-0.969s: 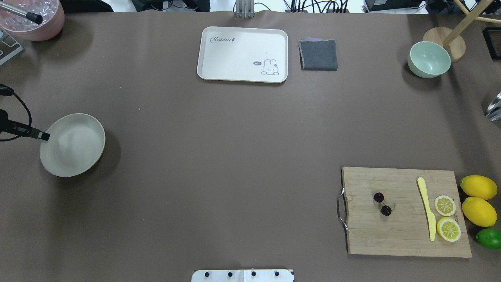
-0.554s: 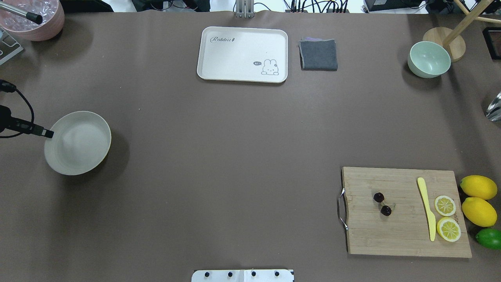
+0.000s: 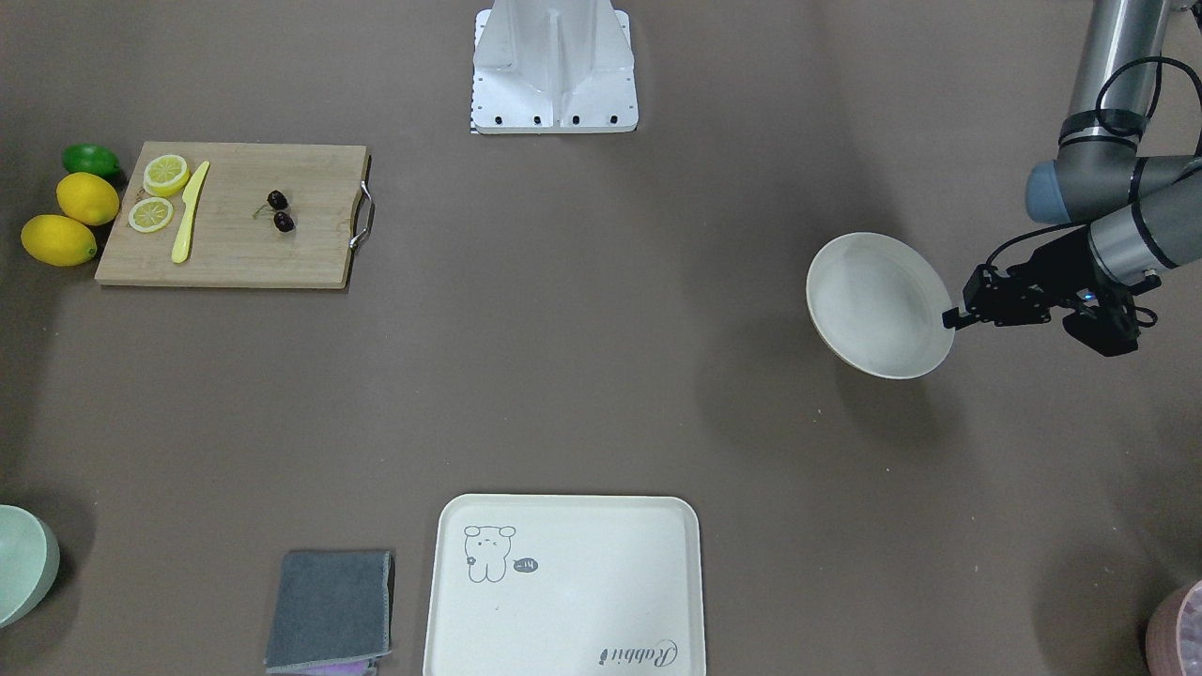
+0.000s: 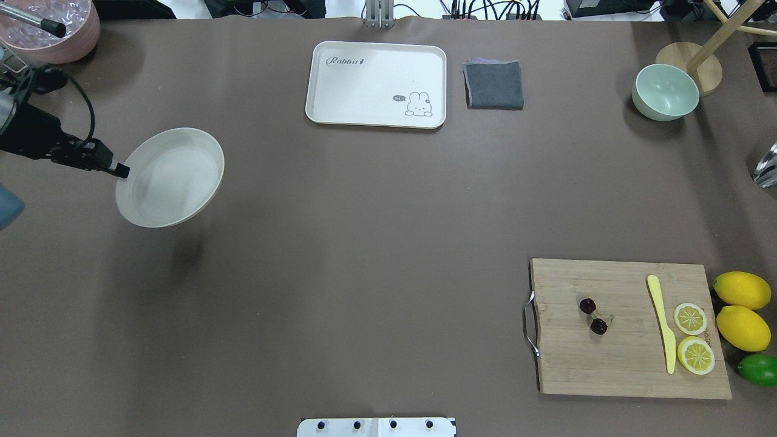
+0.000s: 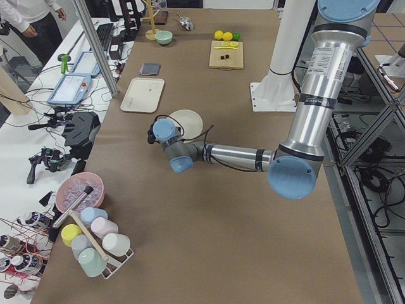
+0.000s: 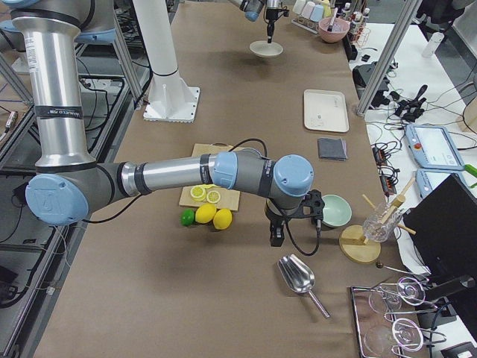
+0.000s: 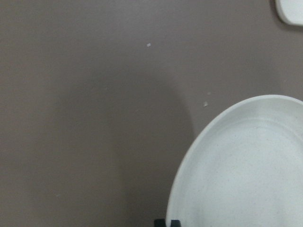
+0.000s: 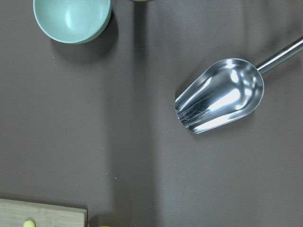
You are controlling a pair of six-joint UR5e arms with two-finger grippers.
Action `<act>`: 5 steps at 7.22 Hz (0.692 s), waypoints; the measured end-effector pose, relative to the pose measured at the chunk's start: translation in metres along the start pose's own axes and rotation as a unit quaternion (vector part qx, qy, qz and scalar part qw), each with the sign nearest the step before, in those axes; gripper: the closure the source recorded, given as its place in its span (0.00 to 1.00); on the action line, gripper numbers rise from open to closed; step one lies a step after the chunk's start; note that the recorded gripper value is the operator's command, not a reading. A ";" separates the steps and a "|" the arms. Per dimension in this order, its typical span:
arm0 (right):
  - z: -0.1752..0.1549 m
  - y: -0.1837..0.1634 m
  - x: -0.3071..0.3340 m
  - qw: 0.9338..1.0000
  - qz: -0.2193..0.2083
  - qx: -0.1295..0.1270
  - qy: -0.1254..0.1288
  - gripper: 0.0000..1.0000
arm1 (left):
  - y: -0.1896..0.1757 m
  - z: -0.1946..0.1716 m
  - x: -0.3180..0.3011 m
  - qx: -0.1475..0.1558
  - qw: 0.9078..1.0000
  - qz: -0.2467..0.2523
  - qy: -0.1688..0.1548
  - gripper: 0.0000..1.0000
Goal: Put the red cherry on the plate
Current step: 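Grip the plate rim with the left gripper and drag it toward the table center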
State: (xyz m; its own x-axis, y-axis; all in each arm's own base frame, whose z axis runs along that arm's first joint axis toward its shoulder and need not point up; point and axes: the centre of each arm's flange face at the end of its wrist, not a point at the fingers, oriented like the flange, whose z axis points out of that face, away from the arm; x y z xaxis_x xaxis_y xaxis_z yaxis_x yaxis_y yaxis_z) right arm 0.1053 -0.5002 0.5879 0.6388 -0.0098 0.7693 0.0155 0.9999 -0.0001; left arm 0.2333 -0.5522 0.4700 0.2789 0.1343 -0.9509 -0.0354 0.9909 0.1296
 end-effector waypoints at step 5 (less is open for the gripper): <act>0.001 0.002 0.001 1.000 0.002 -0.001 -0.001 0.00 | -0.010 0.098 0.253 0.003 0.993 -0.031 -0.111 1.00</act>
State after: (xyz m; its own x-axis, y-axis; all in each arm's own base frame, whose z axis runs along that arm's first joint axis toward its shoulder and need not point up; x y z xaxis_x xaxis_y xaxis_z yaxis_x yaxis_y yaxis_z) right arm 0.1049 -0.4979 0.5896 0.6381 -0.0068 0.7699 0.0153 0.9999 -0.0039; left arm 0.3980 -0.5284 0.2558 0.4852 0.0682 -0.8717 -0.0051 0.9972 0.0752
